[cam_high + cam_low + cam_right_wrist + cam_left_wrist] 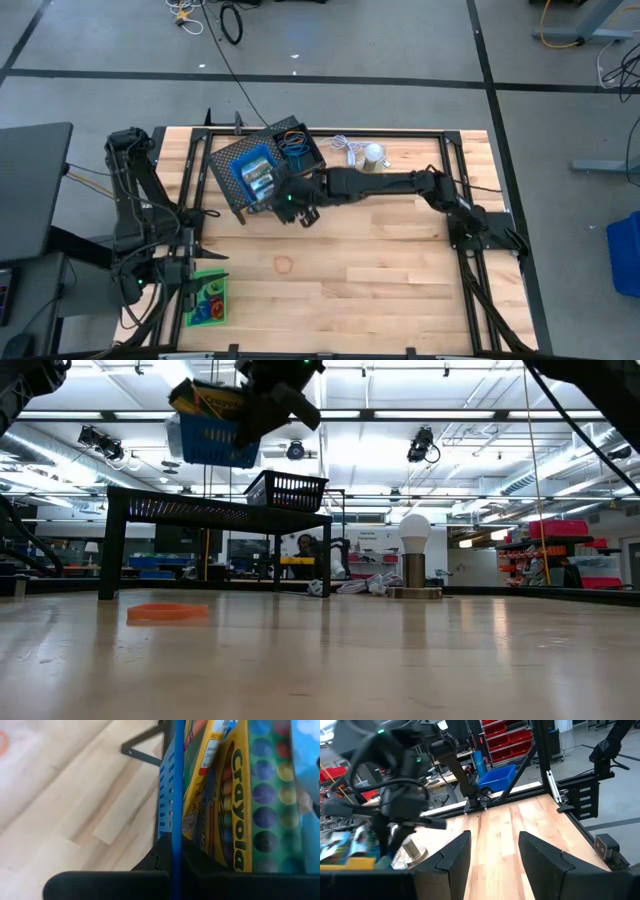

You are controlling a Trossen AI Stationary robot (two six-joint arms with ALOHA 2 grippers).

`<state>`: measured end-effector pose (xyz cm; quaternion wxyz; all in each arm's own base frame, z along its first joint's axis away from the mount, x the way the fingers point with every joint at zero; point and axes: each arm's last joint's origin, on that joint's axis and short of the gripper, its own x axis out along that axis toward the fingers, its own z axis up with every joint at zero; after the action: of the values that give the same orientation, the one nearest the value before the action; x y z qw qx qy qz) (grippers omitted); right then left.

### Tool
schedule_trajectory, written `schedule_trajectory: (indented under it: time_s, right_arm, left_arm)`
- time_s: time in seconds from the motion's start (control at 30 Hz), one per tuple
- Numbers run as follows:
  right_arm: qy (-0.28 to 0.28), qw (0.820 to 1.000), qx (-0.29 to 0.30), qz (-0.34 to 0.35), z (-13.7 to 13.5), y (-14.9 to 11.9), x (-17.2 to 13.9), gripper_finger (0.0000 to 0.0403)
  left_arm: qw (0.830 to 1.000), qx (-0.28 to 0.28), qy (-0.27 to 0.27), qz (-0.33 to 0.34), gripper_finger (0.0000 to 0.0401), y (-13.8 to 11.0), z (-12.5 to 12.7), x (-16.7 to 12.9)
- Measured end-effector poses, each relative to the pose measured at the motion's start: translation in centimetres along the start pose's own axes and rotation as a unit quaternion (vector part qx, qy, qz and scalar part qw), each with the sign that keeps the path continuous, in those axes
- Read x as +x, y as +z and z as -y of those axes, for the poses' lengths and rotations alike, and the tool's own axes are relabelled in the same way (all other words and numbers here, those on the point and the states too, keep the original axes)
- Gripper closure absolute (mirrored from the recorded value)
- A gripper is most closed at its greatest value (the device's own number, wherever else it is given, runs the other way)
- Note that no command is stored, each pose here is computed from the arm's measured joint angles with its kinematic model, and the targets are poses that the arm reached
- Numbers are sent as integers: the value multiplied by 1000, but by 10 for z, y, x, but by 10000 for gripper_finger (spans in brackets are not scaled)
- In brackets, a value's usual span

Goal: Pick & Place Office Desk Supplies
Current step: Put the blue bin with crayon boxes on the shelf

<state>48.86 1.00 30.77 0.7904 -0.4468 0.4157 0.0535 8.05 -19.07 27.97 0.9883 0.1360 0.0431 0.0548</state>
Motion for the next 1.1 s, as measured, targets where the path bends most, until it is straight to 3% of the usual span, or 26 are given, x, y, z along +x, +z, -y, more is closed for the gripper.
schedule_trajectory:
  time_s: [0.33, 0.7, 0.93, 1.1]
  right_arm:
    - [27, 999, 1, 39, 28, -33, 13, 400]
    - [55, 995, -9, 82, 33, -40, 16, 401]
    - [39, 995, -15, 91, 41, -45, 18, 401]
    - [64, 993, -14, 93, 38, -49, 18, 401]
  left_arm:
    - [1000, 3, 0, 0, 228, 0, 0, 0]
    - [1000, -8, 0, 2, 228, 3, -6, -1]
    - [1000, -5, 0, 2, 228, 4, -6, -1]
    - [1000, -4, 0, 2, 228, 4, -6, -1]
